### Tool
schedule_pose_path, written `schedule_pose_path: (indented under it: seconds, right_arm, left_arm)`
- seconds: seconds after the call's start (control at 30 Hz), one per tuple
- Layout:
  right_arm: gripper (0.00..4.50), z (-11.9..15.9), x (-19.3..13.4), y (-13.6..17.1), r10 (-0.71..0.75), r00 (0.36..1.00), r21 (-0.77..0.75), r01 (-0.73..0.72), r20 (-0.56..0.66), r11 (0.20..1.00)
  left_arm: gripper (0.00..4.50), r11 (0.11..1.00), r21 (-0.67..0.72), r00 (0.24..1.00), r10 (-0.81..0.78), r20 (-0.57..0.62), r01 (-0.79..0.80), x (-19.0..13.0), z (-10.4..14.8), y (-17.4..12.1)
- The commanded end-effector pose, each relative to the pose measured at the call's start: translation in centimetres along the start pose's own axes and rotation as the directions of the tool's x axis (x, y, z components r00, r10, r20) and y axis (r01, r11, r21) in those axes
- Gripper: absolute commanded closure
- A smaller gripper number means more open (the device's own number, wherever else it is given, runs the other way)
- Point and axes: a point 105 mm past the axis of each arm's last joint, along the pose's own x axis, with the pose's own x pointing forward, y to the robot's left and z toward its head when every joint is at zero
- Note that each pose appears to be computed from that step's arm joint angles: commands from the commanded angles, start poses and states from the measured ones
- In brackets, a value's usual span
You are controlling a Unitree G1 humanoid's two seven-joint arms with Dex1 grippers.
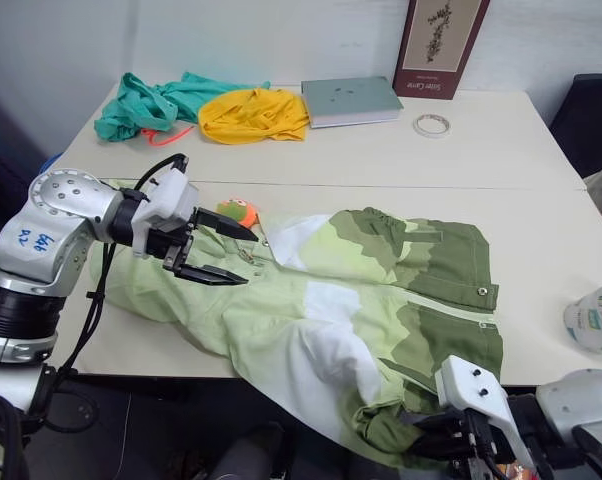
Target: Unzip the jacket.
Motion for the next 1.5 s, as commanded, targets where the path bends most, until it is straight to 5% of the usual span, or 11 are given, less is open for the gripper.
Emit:
schedule_pose_path:
  seconds: [0.03, 0.13, 0.33, 0.47, 0.6, 0.7, 0.9, 1.1, 1.4, 1.5]
  right_arm:
    - [2.96, 0.6, -0.7, -0.3, -0.005, 1.000, -0.035, 0.006, 0.004, 0.999]
    - [1.95, 2.0, -2.0, -0.1, 0.024, 0.999, -0.054, -0.022, 0.035, 0.998]
    - [0.05, 9.4, -5.6, -2.8, -0.038, 0.960, -0.207, 0.098, 0.278, 0.973]
    - [0.05, 12.8, -5.1, -7.0, -0.176, 0.920, -0.311, 0.291, 0.349, 0.905]
    - [0.05, 14.2, -0.5, -13.5, -0.397, 0.868, -0.487, 0.496, 0.299, 0.719]
    - [0.05, 14.5, 2.3, -15.6, -0.438, 0.846, -0.560, 0.531, 0.304, 0.636]
    - [0.05, 14.1, 5.1, -18.0, -0.469, 0.825, -0.576, 0.558, 0.314, 0.597]
    - [1.48, 15.8, 4.6, -18.0, -0.433, 0.800, -0.433, 0.593, 0.415, 0.679]
    - [4.47, 17.2, 3.9, -18.9, -0.425, 0.789, -0.310, 0.580, 0.443, 0.754]
    - [4.47, 19.2, 2.5, -21.4, -0.515, 0.697, -0.170, 0.661, 0.499, 0.731]
  left_arm:
    - [1.01, 0.999, 0.042, 0.999, 0.028, -0.033, -0.027, -0.7, 0.2, 0.4]
    - [1.01, 0.997, 0.033, 0.996, 0.067, -0.055, -0.065, -1.5, -0.3, 1.0]
    - [1.01, 0.992, 0.032, 0.988, 0.128, -0.088, -0.126, -3.2, -0.9, 1.9]
    - [1.01, 0.989, 0.027, 0.982, 0.149, -0.112, -0.147, -4.3, -1.3, 2.0]
    - [1.01, 0.990, 0.024, 0.983, 0.143, -0.113, -0.141, -4.2, -1.3, 1.6]
    - [1.01, 0.991, 0.024, 0.985, 0.134, -0.107, -0.132, -3.8, -1.1, 1.3]
    - [1.01, 0.992, 0.022, 0.987, 0.126, -0.103, -0.124, -3.4, -1.0, 0.7]
    - [1.01, 0.991, 0.014, 0.986, 0.131, -0.108, -0.130, -3.4, -1.1, 0.3]
    - [1.01, 0.985, 0.013, 0.980, 0.174, -0.097, -0.174, -3.2, -1.3, 1.2]
    - [1.01, 0.968, -0.012, 0.964, 0.248, -0.096, -0.250, -3.8, -1.8, 2.4]
